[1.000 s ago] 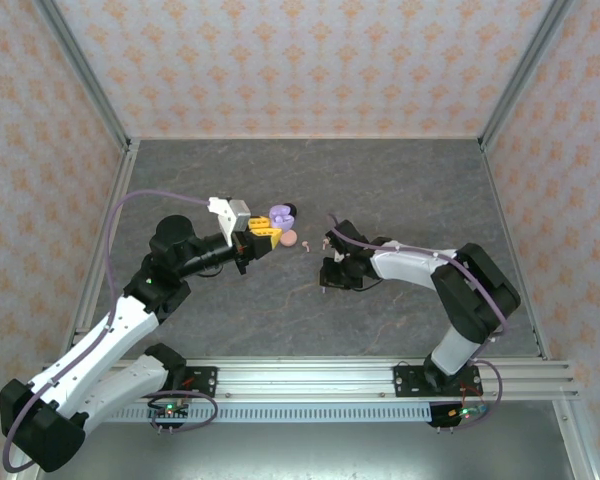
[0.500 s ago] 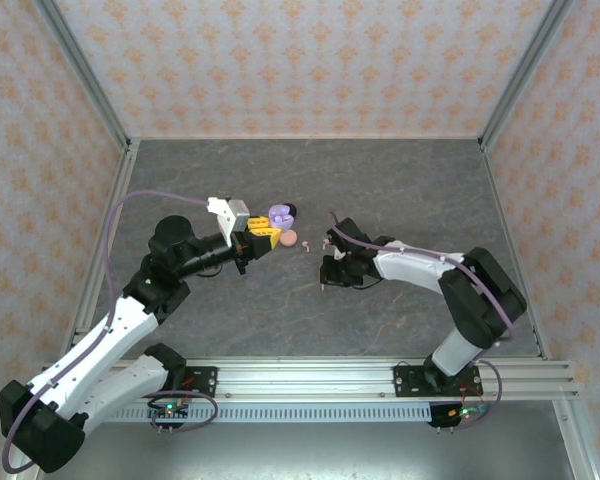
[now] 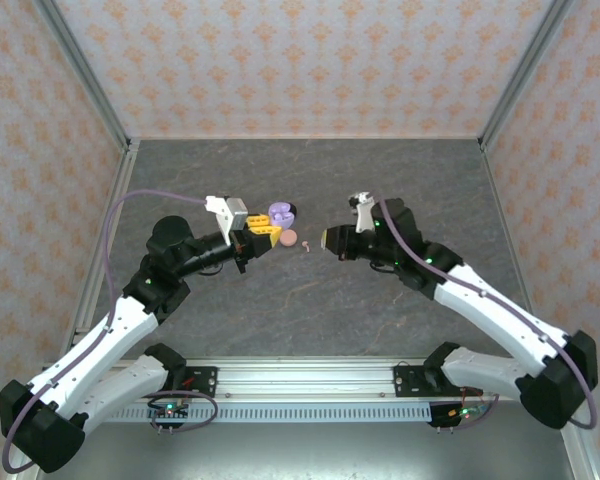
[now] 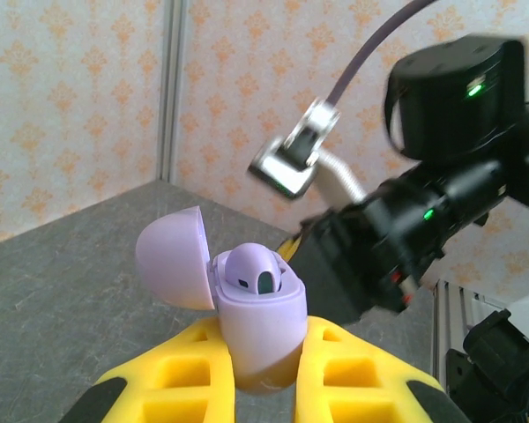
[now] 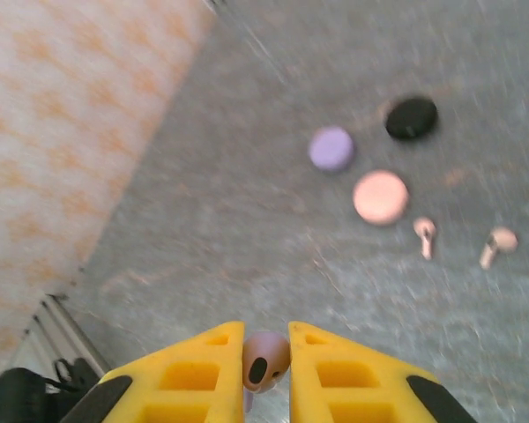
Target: Insert the wireless bluetooth earbuds into the charging case
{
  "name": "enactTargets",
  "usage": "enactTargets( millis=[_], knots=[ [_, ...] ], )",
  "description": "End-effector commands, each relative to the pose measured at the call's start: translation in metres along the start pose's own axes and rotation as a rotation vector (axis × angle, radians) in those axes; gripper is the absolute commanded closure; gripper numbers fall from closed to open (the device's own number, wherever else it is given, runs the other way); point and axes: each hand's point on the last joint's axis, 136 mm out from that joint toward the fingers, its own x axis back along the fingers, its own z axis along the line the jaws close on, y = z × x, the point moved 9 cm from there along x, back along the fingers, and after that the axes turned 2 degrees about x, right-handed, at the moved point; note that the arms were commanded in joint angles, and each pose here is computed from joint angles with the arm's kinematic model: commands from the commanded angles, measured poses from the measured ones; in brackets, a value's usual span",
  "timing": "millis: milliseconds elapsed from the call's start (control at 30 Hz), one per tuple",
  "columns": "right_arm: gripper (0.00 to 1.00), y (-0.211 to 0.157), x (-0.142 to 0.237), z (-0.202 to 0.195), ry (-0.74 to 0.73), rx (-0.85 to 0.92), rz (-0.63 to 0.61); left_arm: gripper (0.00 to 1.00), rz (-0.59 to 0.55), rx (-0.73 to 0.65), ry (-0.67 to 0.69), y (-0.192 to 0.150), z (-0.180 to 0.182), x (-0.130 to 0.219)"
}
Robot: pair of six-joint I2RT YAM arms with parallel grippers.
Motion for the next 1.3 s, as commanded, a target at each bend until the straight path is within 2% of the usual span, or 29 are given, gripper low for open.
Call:
enactTargets(
  millis=[0,300,500,1267],
  knots=[
    [0.84,0.029,0.028,0.027,0.118,0.101,-0.148,1.0,-0.059,-0.035,-0.059,0.016,-0.008,-0.001],
    [0.84,0.064,0.061,0.071,0.356,0.204,-0.352,1.0,-0.057,-0.035,-0.086,0.017,-0.01,-0.004],
    [0.84,0.067,0.065,0.09,0.394,0.291,-0.427,1.0,-0.057,-0.034,-0.097,0.017,-0.011,-0.005],
    [0.84,0.057,0.025,0.092,0.32,0.357,-0.369,1.0,-0.057,-0.037,-0.113,0.017,-0.014,-0.007]
  ],
)
